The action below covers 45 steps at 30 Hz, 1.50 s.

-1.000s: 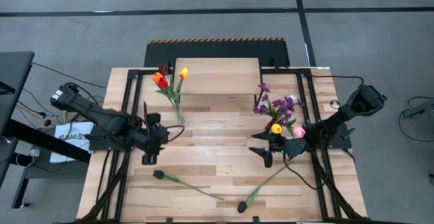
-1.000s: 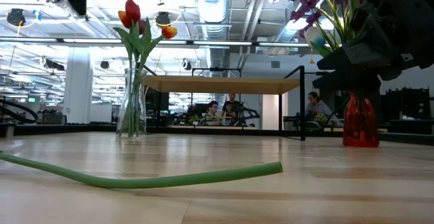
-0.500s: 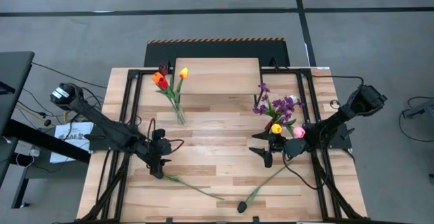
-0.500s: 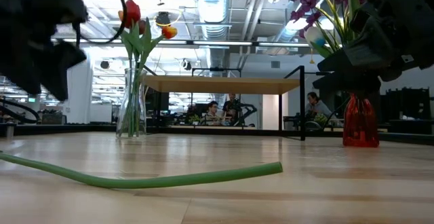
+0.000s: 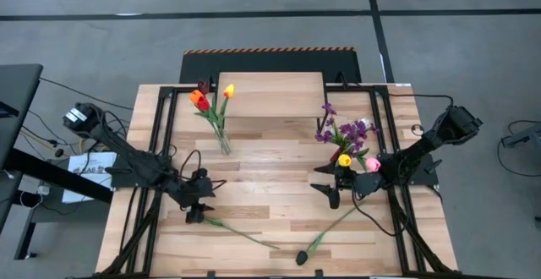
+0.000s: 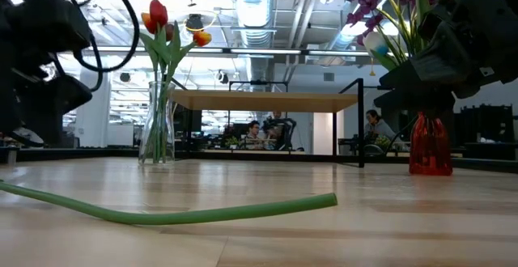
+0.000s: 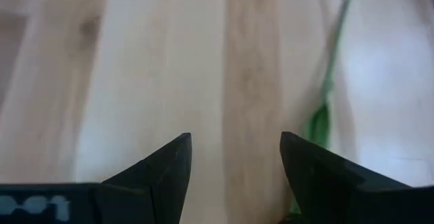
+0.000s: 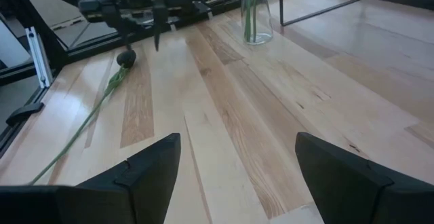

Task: Pick and place flowers into a vace then onto a shelf
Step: Put the left black flower into the transparent vase

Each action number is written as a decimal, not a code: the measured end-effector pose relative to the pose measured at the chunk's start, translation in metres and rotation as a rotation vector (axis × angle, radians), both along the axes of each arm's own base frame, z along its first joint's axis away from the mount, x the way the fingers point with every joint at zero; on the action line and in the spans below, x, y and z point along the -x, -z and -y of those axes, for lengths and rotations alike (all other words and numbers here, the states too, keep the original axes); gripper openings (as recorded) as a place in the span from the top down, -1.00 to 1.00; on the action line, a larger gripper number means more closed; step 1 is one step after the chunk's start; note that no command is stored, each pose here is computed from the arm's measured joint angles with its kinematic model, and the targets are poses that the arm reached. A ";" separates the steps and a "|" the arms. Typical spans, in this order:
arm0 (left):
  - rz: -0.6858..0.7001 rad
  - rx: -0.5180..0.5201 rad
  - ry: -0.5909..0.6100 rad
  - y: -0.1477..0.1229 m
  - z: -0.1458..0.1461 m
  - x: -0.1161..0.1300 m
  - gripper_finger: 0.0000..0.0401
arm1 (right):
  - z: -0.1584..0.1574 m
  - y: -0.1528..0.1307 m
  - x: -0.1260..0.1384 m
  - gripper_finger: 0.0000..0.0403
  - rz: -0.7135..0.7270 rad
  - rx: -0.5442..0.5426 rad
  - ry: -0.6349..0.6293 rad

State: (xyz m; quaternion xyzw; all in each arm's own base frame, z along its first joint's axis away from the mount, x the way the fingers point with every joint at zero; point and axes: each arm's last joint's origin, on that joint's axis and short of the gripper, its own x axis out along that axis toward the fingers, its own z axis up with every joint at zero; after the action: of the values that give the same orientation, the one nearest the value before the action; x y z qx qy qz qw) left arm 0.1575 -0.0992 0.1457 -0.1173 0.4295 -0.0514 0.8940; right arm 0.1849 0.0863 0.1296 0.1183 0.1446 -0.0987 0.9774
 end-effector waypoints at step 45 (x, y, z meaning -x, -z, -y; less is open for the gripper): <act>-0.002 0.074 0.041 -0.001 0.019 0.011 -0.07 | 0.000 0.000 0.000 -0.42 0.003 -0.003 0.001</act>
State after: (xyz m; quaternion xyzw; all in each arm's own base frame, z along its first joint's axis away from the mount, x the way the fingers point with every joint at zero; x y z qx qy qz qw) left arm 0.1463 -0.1185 0.1469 -0.1415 0.4303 -0.0853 0.8874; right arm 0.1850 0.0863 0.1298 0.1198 0.1434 -0.0988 0.9774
